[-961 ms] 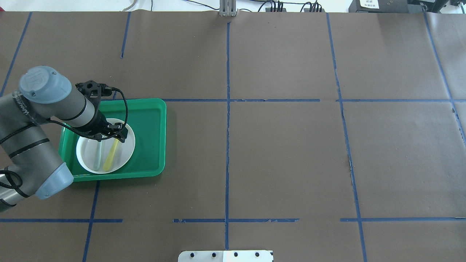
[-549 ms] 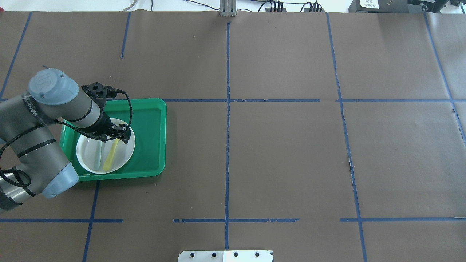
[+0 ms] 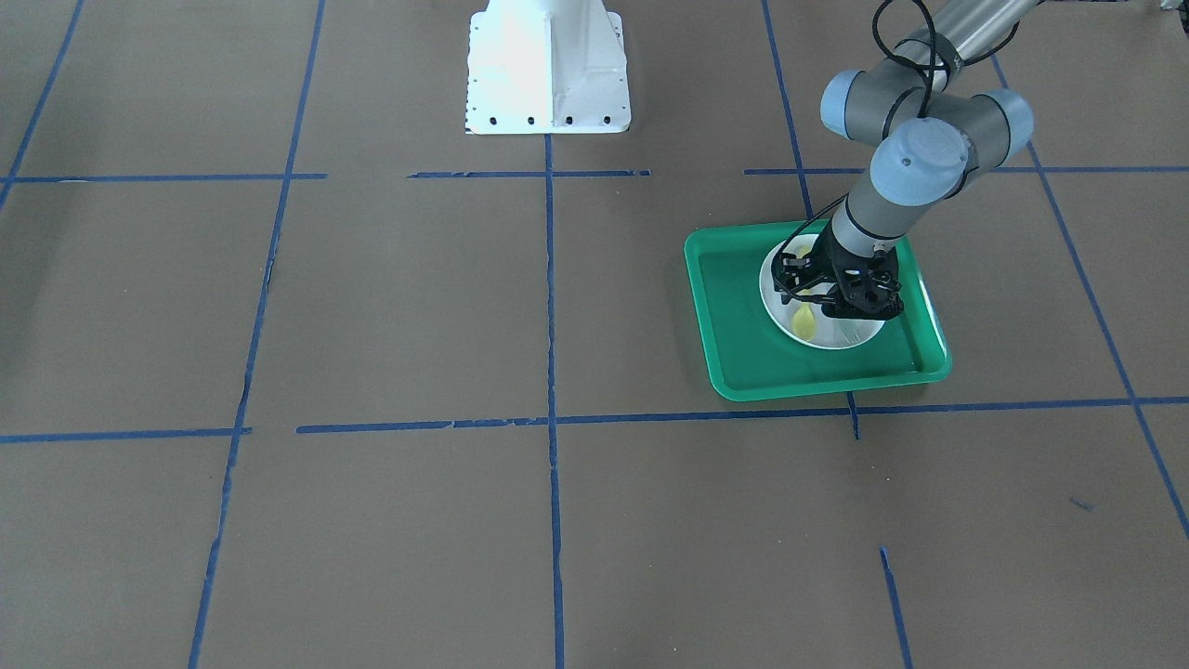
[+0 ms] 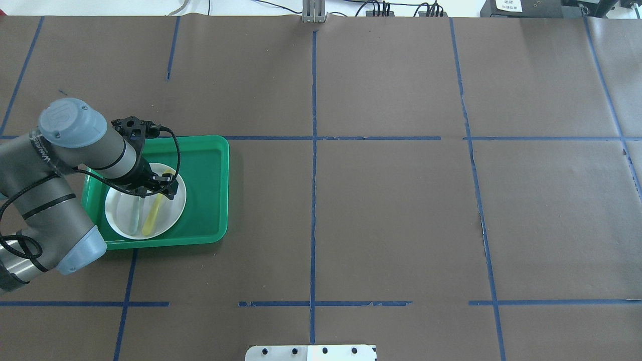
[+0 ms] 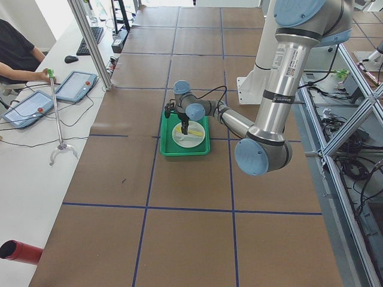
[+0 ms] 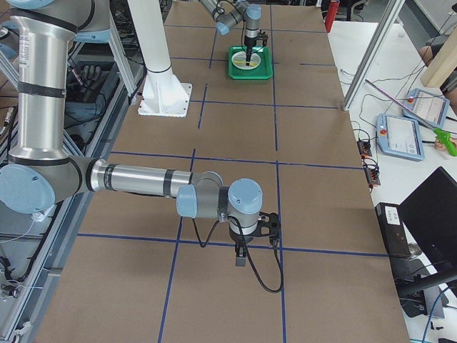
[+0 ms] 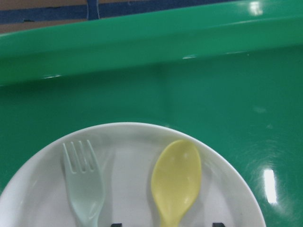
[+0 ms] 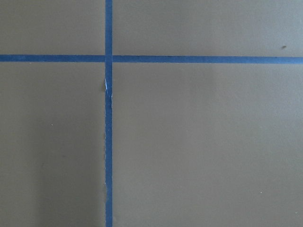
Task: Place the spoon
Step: 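Close the left gripper on the yellow spoon's handle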
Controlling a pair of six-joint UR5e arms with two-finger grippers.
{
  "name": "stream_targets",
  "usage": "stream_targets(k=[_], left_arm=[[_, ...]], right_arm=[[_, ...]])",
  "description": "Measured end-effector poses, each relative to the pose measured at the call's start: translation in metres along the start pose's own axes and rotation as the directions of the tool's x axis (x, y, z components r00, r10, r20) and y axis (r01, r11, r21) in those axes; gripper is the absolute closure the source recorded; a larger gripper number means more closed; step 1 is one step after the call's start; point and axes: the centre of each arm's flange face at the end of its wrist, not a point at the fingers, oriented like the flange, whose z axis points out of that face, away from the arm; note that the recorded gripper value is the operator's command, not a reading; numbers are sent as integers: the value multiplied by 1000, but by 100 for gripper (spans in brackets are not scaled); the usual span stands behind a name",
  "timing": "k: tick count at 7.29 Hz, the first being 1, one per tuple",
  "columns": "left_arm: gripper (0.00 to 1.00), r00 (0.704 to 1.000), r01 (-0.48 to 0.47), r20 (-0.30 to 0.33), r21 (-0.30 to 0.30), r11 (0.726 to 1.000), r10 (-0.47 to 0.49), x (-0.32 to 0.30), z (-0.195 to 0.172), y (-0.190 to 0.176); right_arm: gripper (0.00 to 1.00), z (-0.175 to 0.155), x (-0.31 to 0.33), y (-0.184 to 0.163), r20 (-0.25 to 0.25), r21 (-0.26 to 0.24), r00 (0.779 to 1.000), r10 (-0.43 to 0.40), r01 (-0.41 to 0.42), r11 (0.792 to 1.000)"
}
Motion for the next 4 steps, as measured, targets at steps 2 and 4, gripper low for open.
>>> stream_targets(k=[2, 4], left_arm=[[29, 1000, -1, 1, -2, 1000, 1, 0, 1, 1], [29, 1000, -2, 1, -6, 1000, 2, 1, 3, 3]], right_arm=[[0, 0, 0, 0, 0, 0, 1000, 0, 0, 1000], [0, 0, 0, 0, 0, 0, 1000, 0, 0, 1000]])
